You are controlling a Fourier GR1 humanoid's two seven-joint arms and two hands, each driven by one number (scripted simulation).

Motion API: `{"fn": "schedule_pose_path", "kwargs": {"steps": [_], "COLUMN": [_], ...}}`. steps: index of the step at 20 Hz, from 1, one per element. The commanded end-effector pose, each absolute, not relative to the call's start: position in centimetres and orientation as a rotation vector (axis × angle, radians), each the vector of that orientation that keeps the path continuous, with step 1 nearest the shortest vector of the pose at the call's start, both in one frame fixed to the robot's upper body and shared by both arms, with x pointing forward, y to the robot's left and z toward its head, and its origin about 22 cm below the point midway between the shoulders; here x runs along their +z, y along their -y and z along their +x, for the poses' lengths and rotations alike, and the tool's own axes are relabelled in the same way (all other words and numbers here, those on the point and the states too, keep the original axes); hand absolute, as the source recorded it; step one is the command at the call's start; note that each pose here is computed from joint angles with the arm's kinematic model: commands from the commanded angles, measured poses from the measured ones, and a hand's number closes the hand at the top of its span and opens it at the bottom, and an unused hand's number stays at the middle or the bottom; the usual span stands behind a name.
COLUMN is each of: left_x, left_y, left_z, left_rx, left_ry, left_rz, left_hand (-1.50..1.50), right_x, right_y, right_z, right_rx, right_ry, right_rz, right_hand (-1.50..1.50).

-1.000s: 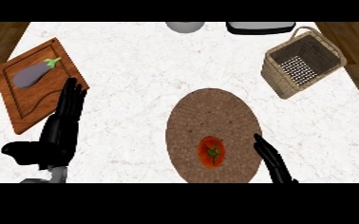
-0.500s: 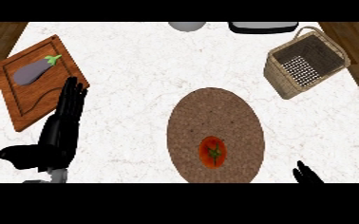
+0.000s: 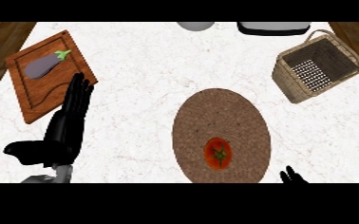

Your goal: Pick the tomato from the placemat and place it in the basket

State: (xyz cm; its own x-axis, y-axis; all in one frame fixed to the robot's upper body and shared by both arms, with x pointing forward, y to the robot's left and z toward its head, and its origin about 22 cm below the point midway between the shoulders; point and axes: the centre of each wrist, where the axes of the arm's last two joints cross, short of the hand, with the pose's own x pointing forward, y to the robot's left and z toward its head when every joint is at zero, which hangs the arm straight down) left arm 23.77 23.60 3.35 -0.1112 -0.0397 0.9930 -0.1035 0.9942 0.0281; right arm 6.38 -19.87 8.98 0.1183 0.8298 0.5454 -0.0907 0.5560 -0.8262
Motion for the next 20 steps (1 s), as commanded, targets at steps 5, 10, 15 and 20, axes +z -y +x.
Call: {"fn": "schedule_pose_path", "kwargs": {"steps": [5,10,15,20], "left_x": [3.4,2.9,4.2,2.6], "left_y": [-22.6,-23.3,-22.8,-24.2], "left_z": [24.3,25.2,22.5,23.7], "left_rx": [0.048,0.054,0.062,0.039], "left_ry": [1.67,1.683,1.66,1.68], "left_rz": [0.086,0.087,0.095,0.102], "left_hand": [0.0,0.0,0.0,0.0], "right_x": [13.4,13.2,10.6,9.4], "right_y": [17.0,14.2,12.4,11.1], "right_z": [8.4,10.0,11.0,12.0], "right_rx": [0.769,0.788,0.808,0.81], "right_ry": [1.186,1.206,1.231,1.254], "right_rz": [-0.918,-0.887,-0.842,-0.847], "right_hand": [-1.5,-1.5,-1.5,-1.5]}}
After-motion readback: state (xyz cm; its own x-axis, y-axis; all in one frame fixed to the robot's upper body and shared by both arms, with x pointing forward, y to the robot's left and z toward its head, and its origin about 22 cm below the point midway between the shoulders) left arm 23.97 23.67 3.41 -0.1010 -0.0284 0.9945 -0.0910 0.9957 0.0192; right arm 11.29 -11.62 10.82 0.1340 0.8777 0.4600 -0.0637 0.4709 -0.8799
